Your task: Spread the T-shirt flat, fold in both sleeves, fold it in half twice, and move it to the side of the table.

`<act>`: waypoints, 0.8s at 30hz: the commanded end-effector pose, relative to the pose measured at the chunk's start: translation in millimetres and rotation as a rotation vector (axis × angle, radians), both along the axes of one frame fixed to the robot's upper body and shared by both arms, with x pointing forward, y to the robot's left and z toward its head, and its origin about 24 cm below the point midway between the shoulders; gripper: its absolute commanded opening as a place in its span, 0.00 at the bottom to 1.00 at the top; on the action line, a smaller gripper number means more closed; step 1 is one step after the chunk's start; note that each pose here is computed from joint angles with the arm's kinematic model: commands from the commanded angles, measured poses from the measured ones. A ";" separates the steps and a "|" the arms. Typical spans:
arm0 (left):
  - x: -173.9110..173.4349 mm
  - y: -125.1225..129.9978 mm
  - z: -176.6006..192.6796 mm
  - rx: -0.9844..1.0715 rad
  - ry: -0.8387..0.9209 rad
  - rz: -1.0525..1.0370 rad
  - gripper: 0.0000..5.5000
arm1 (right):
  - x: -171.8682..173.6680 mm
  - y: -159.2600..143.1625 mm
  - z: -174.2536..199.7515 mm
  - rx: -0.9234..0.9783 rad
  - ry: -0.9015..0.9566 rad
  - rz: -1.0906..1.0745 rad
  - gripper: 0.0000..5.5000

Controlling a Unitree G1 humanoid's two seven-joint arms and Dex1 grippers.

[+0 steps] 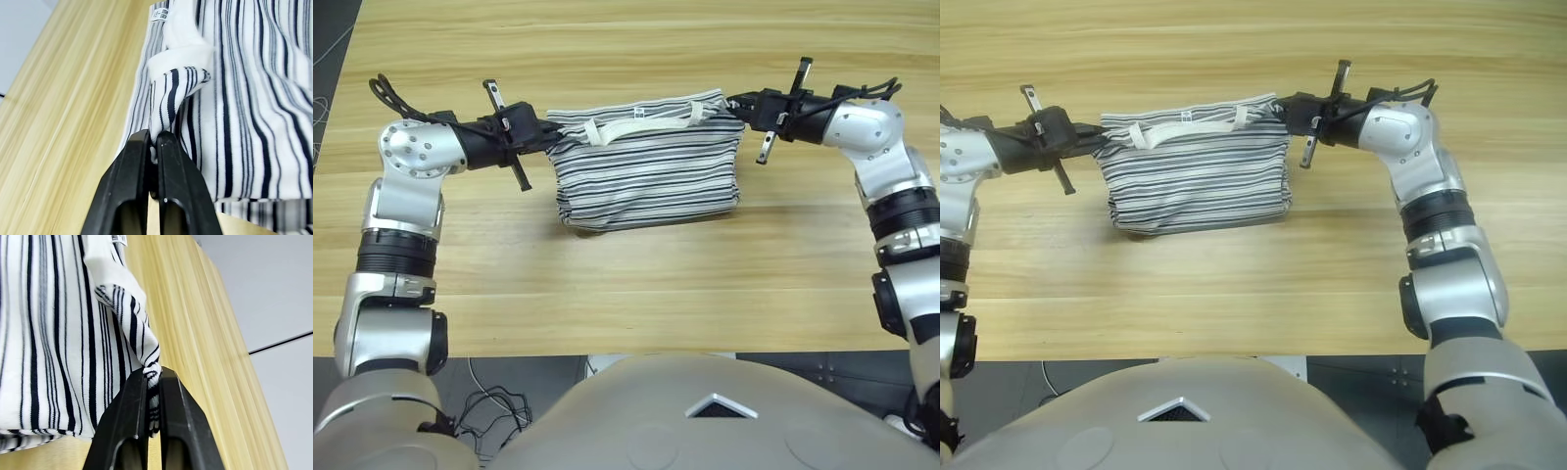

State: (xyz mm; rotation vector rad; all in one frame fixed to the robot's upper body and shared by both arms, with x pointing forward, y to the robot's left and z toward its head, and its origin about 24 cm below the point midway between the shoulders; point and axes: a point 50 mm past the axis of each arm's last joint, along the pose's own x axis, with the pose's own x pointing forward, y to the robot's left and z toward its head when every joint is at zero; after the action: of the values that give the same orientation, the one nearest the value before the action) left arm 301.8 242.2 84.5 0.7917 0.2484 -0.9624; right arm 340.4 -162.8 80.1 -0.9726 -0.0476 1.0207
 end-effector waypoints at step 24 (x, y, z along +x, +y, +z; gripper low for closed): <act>36.9 13.6 -37.9 0.151 -0.064 0.271 0.26 | 31.7 30.0 -27.9 -0.233 -0.172 -0.230 0.15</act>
State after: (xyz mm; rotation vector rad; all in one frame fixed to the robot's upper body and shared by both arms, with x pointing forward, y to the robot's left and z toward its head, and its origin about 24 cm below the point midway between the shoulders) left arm 337.0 253.3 44.7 0.8655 0.3515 -0.6747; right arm 366.6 -134.0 46.1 -1.2056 0.0431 0.7704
